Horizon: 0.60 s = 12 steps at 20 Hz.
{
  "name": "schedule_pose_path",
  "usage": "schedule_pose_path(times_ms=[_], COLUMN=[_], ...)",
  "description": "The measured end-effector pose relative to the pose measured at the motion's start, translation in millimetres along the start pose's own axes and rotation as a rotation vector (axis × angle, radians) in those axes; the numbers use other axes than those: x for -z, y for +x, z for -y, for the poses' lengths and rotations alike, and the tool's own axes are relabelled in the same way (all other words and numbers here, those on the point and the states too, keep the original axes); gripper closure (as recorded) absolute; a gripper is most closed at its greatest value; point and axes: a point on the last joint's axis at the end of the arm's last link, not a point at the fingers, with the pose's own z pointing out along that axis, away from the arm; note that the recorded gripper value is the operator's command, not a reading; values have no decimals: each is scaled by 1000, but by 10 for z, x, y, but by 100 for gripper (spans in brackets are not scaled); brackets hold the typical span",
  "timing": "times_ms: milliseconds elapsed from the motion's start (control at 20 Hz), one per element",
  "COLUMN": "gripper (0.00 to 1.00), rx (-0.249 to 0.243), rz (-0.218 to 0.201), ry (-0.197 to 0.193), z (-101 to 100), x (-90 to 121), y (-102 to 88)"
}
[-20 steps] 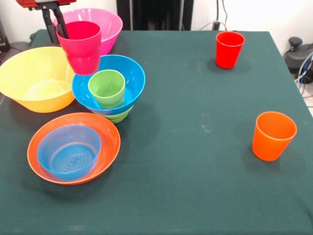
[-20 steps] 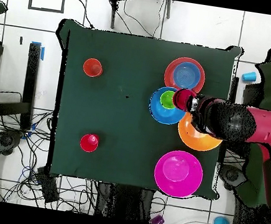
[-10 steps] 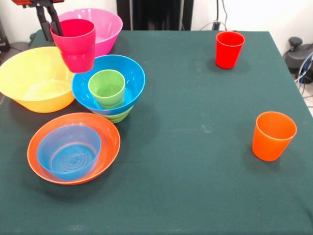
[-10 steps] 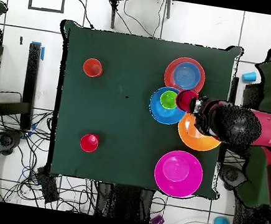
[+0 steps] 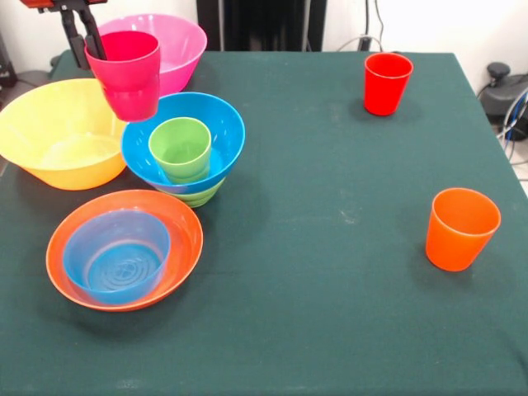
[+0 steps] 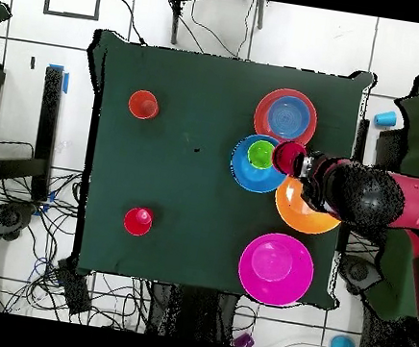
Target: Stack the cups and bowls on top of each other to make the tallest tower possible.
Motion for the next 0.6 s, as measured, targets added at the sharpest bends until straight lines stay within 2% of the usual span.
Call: schedule_pose_path(times_ms=[600], gripper=[100], rx=[6], rz=[-35], ry=[16], z=[249], x=[-140], y=[358])
